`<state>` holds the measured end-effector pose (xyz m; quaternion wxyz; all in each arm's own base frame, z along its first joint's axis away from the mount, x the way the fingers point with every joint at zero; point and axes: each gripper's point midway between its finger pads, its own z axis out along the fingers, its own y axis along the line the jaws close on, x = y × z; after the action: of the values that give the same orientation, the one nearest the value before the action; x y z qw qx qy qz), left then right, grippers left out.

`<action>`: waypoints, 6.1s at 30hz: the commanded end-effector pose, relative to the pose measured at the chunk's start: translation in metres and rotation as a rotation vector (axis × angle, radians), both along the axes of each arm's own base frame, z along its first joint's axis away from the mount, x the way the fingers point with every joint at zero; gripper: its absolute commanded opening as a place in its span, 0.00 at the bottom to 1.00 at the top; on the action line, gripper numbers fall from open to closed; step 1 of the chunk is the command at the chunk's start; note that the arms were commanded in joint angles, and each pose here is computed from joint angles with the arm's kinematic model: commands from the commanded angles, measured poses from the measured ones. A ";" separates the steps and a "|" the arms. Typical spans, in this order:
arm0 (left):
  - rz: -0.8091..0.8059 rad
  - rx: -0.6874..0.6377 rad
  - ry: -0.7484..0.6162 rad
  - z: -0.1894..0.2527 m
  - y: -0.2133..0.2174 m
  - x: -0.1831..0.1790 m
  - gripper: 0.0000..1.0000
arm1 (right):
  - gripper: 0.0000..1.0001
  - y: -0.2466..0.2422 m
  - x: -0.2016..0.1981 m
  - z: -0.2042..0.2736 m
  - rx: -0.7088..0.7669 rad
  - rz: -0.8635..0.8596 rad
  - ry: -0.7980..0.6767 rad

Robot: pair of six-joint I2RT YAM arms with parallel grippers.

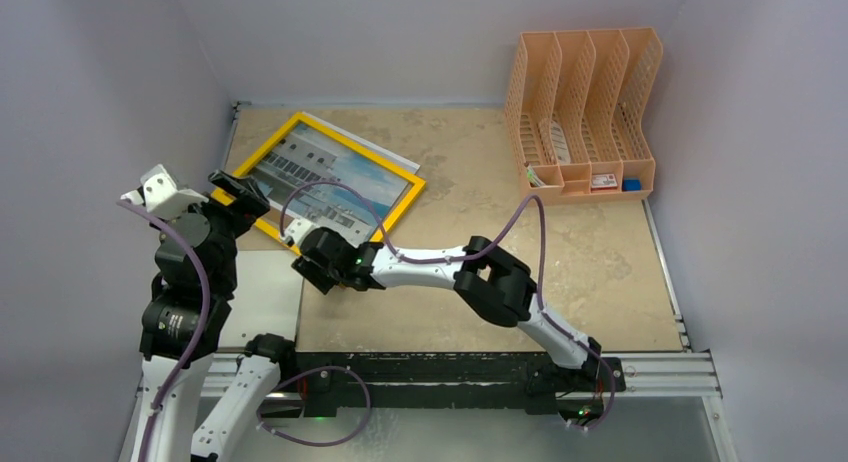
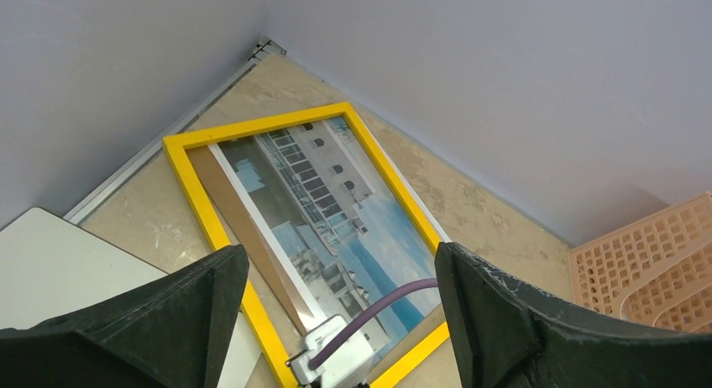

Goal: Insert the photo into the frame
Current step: Turn over the photo frame at the center of the board.

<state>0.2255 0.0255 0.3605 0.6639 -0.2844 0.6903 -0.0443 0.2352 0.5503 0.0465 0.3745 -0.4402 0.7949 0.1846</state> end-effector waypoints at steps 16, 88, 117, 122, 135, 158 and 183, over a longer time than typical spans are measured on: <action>0.018 -0.028 0.021 -0.010 0.001 0.003 0.86 | 0.08 0.010 -0.005 0.032 0.111 -0.015 -0.017; -0.597 -0.179 0.207 -0.121 -0.126 0.069 0.00 | 0.66 -0.123 0.009 0.243 0.641 -0.279 -0.022; -0.731 -0.077 0.178 -0.111 -0.136 0.050 0.00 | 0.75 -0.018 0.109 0.276 0.821 -0.257 0.091; -0.735 -0.078 0.176 -0.113 -0.137 0.048 0.00 | 0.57 -0.015 0.109 0.283 0.839 -0.217 0.081; -0.784 -0.145 0.110 -0.074 -0.147 0.036 0.81 | 0.16 -0.053 0.109 0.348 0.965 -0.141 0.075; -0.467 -0.312 0.039 -0.048 -0.106 0.040 0.87 | 0.15 -0.136 0.039 0.444 1.162 0.169 0.285; -0.707 -0.490 0.154 -0.189 -0.175 0.133 0.90 | 0.11 -0.149 -0.015 0.436 1.293 0.341 0.818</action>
<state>0.3490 -0.1518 0.1743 0.4471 -0.1861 0.7705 -0.4145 0.2430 0.4208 0.4339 0.1820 -0.1109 0.5993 0.7716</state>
